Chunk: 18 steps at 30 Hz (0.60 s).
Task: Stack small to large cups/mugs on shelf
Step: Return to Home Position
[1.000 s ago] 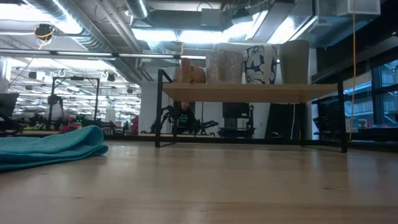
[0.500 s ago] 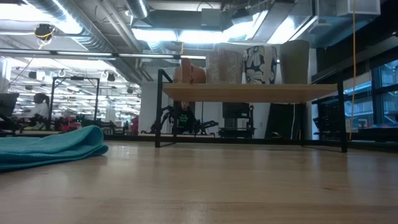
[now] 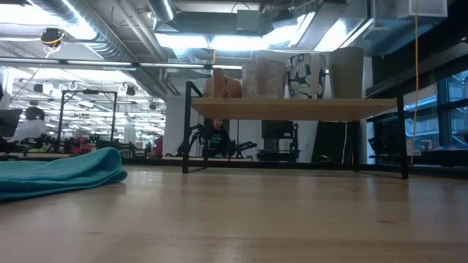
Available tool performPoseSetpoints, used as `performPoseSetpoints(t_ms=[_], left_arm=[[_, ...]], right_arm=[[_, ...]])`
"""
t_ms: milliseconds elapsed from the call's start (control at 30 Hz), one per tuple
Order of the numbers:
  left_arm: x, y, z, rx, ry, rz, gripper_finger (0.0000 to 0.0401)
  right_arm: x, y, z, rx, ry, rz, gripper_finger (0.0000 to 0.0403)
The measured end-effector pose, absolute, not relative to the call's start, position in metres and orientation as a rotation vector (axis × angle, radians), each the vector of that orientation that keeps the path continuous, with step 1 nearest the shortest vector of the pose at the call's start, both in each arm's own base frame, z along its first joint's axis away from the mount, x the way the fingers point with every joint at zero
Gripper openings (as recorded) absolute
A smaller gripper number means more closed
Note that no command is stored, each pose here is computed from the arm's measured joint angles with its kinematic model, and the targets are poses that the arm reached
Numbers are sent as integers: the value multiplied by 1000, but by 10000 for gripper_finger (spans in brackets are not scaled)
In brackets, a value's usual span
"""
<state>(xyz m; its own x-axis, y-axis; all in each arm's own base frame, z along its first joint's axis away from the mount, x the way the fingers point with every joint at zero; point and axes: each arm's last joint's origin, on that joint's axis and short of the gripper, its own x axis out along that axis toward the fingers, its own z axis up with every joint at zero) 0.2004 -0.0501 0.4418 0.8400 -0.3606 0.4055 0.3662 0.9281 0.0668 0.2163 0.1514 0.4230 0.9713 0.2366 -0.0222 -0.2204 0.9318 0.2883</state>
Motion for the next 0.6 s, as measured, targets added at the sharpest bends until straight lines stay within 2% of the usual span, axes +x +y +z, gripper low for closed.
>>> performPoseSetpoints(t_ms=[367, 467, 600], left_arm=[[120, -15, 381, -159, -459, -202, 28], [99, -11, 370, -234, -500, -193, 28], [75, -8, 360, -281, -542, -192, 27]], right_arm=[[152, 100, 351, 392, -159, 255, 213], [136, 86, 339, 464, -246, 258, 213], [118, 71, 319, 537, -262, 221, 213]])
